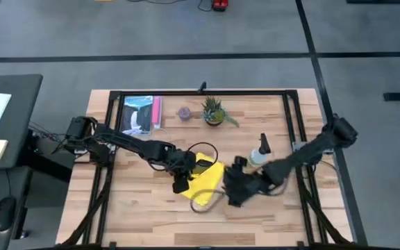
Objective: Apply microfiber cloth
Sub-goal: Wipe the front and back of the cellphone with the microfiber cloth
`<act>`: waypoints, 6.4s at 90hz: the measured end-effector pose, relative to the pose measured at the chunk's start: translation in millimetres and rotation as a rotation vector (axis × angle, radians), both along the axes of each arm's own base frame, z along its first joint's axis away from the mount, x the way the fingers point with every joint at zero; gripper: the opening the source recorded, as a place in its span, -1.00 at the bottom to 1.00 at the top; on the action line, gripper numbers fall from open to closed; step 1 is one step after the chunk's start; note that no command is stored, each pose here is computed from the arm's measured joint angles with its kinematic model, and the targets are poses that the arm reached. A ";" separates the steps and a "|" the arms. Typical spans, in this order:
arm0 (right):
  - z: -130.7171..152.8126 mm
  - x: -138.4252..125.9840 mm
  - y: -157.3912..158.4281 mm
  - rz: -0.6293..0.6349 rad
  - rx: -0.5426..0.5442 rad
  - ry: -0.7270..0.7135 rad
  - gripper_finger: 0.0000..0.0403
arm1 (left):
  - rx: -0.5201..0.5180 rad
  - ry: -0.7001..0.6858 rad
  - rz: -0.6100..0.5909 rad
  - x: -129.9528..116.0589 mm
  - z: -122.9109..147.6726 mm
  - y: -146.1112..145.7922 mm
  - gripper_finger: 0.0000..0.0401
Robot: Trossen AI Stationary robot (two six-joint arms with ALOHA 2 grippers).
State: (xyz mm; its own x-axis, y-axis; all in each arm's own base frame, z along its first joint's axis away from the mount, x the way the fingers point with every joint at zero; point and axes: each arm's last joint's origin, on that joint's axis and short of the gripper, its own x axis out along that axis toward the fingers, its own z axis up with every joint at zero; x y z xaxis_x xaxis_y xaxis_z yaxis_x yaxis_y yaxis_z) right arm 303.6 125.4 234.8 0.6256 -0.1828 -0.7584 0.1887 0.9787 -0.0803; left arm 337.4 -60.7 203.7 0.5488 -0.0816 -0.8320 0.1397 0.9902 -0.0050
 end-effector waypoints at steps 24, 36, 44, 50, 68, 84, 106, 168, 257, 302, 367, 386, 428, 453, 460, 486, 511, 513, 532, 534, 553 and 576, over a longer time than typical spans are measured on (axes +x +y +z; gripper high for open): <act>20.0 18.8 -39.5 0.110 0.102 -0.092 0.00 | 0.023 -0.010 -0.020 0.4 0.3 -0.6 -0.95; 12.3 25.8 -50.0 0.142 0.138 -0.058 -0.02 | 0.030 -0.014 -0.028 0.5 0.3 -0.9 -0.95; 10.9 26.7 -54.0 0.145 0.128 -0.048 -0.04 | 0.032 -0.015 -0.029 0.7 -0.1 -1.0 -0.95; 10.6 29.7 -55.2 0.154 0.120 -0.066 -0.07 | 0.038 -0.009 -0.038 0.1 -0.5 -1.6 -0.95; 3.6 34.3 -61.0 0.155 0.129 -0.043 -0.18 | 0.042 -0.006 -0.051 -0.6 -1.2 -3.9 -0.95; 2.3 34.8 -65.2 0.142 0.125 -0.035 -0.18 | 0.053 -0.040 -0.071 1.5 2.1 -6.6 -0.95; -2.4 37.8 -65.3 0.165 0.145 -0.023 -0.17 | 0.060 -0.048 -0.080 1.7 2.2 -6.9 -0.95; -0.6 27.3 -61.7 0.194 0.129 0.048 -0.89 | 0.109 -0.058 -0.061 2.4 2.4 -5.2 -0.60; 19.8 25.8 -43.4 0.221 0.062 0.169 -0.89 | 0.140 0.040 0.050 -19.4 7.9 -0.8 -0.41; 30.9 25.3 -44.7 0.234 0.050 0.186 -0.89 | -0.014 -0.346 0.195 -67.4 -4.4 9.4 -0.41; 48.5 35.7 -42.1 0.224 0.106 0.294 -0.89 | 0.015 -0.359 0.233 -72.1 -5.5 11.7 -0.41; 49.4 35.9 -44.3 0.225 0.122 0.302 -0.89 | 0.014 -0.359 0.237 -72.1 -5.6 11.8 -0.41; 47.8 40.3 -62.6 0.190 0.221 0.315 -0.89 | 0.003 -0.384 0.243 -70.6 -3.7 11.5 -0.41; 27.7 66.1 -68.8 0.205 0.208 0.465 -0.89 | 0.003 -0.412 0.235 -69.0 -1.4 11.1 -0.41; 26.8 73.9 -68.1 0.214 0.201 0.498 -0.89 | 0.003 -0.412 0.235 -69.0 -1.4 11.1 -0.41; 39.4 92.7 -67.9 0.256 0.173 0.513 -0.89 | 0.005 -0.413 0.232 -69.0 -1.4 11.1 -0.41; 30.2 99.4 -77.6 0.247 0.185 0.543 -0.89 | 0.011 -0.413 0.226 -69.1 -1.4 10.9 -0.41; 28.0 99.7 -77.4 0.251 0.187 0.555 -0.89 | 0.010 -0.413 0.226 -69.1 -1.4 10.9 -0.41; 30.9 101.7 -76.9 0.270 0.178 0.583 -0.89 | 0.011 -0.412 0.226 -69.1 -1.7 10.9 -0.41; 33.6 101.7 -77.0 0.267 0.176 0.578 -0.89 | 0.011 -0.413 0.226 -69.0 -1.6 10.9 -0.41; 53.7 102.4 -77.1 0.258 0.142 0.516 -0.89 | 0.010 -0.414 0.226 -69.0 -1.7 10.9 -0.41; 39.6 103.4 -70.7 0.304 0.115 0.586 -0.89 | 0.012 -0.409 0.226 -69.3 -2.0 10.9 -0.41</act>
